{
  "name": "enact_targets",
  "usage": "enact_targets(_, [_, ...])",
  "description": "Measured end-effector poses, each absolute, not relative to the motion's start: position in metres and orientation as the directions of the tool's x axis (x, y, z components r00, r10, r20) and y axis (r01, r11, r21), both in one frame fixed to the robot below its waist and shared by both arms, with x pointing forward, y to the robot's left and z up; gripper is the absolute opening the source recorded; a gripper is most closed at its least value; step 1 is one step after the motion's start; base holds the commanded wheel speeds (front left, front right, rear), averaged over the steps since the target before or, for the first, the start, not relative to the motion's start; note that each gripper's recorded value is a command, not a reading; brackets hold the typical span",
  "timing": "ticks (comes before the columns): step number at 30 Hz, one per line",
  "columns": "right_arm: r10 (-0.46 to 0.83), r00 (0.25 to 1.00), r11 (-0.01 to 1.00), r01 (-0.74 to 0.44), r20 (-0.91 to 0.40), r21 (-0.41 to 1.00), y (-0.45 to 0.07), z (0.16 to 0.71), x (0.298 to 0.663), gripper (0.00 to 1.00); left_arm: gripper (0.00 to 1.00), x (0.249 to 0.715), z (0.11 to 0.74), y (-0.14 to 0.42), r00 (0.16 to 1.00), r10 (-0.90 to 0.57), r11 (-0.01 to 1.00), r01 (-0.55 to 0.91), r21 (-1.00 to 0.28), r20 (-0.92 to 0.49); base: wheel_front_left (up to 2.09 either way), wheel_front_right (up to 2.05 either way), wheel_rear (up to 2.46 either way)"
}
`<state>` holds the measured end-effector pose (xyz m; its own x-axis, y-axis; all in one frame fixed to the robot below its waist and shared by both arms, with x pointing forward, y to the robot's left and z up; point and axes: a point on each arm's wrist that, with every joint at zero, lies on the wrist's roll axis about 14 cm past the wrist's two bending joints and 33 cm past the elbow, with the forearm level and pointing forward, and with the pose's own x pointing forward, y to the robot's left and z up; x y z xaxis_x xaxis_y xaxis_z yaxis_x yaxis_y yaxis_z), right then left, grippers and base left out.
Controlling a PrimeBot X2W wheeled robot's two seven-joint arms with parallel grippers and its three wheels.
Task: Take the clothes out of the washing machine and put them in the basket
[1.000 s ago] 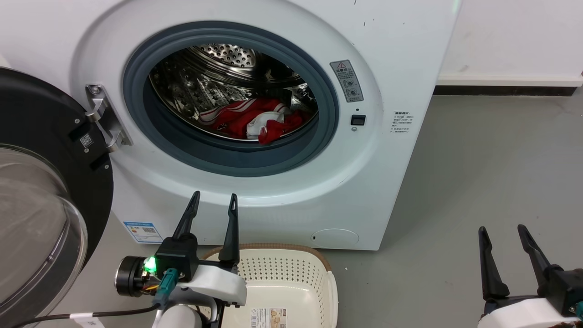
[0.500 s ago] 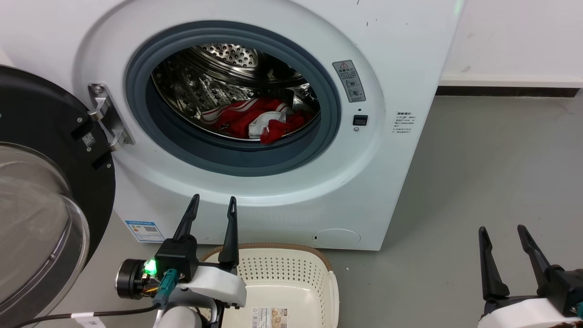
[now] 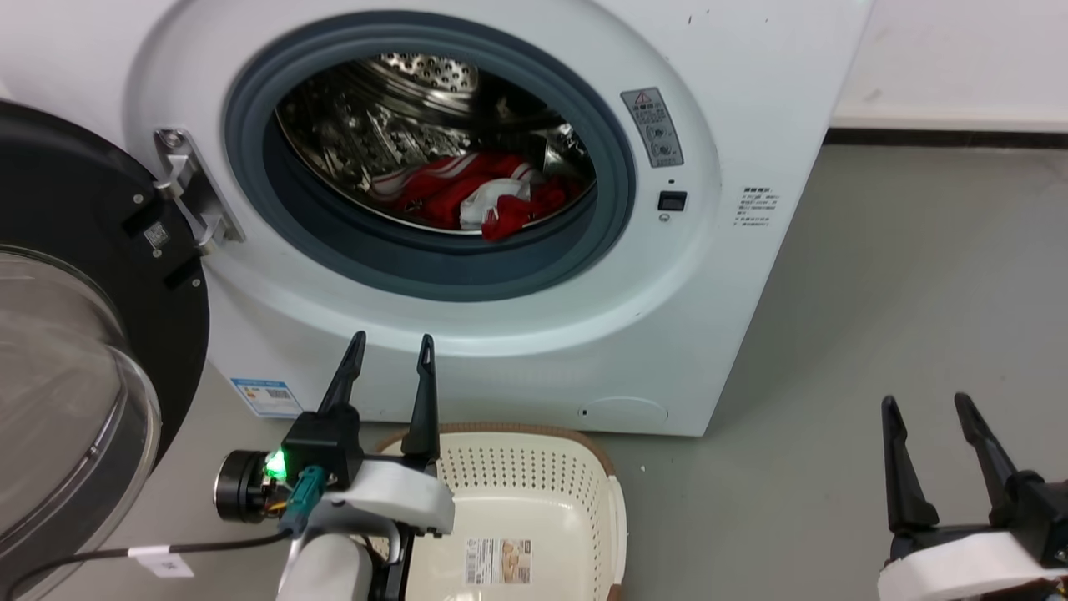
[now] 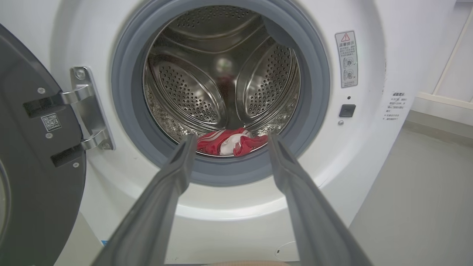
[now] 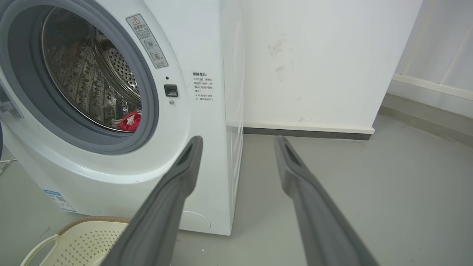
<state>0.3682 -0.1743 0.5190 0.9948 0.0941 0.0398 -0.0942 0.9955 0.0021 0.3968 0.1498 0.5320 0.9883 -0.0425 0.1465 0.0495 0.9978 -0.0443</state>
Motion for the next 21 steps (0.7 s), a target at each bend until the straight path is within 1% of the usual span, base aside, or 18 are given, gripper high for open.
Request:
enact_targets(6, [0.109,0.993,0.994,-0.109,0.040,0.004,-0.168,0.518,0.387,1.00,1.00,0.424,0.525,0.151,0.991,-0.037,0.998,0.042,-0.040,0.128,0.00,0.00,0.00])
enact_targets(13, [0.115,0.993,0.993,-0.116,0.035,0.007,-0.165,0.510,0.415,1.00,1.00,0.466,0.503,0.148,0.996,-0.035,0.999,0.038,-0.038,0.077,0.00,0.00,0.00])
enact_targets(21, [0.132,0.991,0.991,-0.132,0.009,0.020,-0.159,0.485,0.450,1.00,1.00,0.533,0.473,0.146,0.998,-0.048,0.998,0.049,-0.027,0.032,0.00,0.00,0.00])
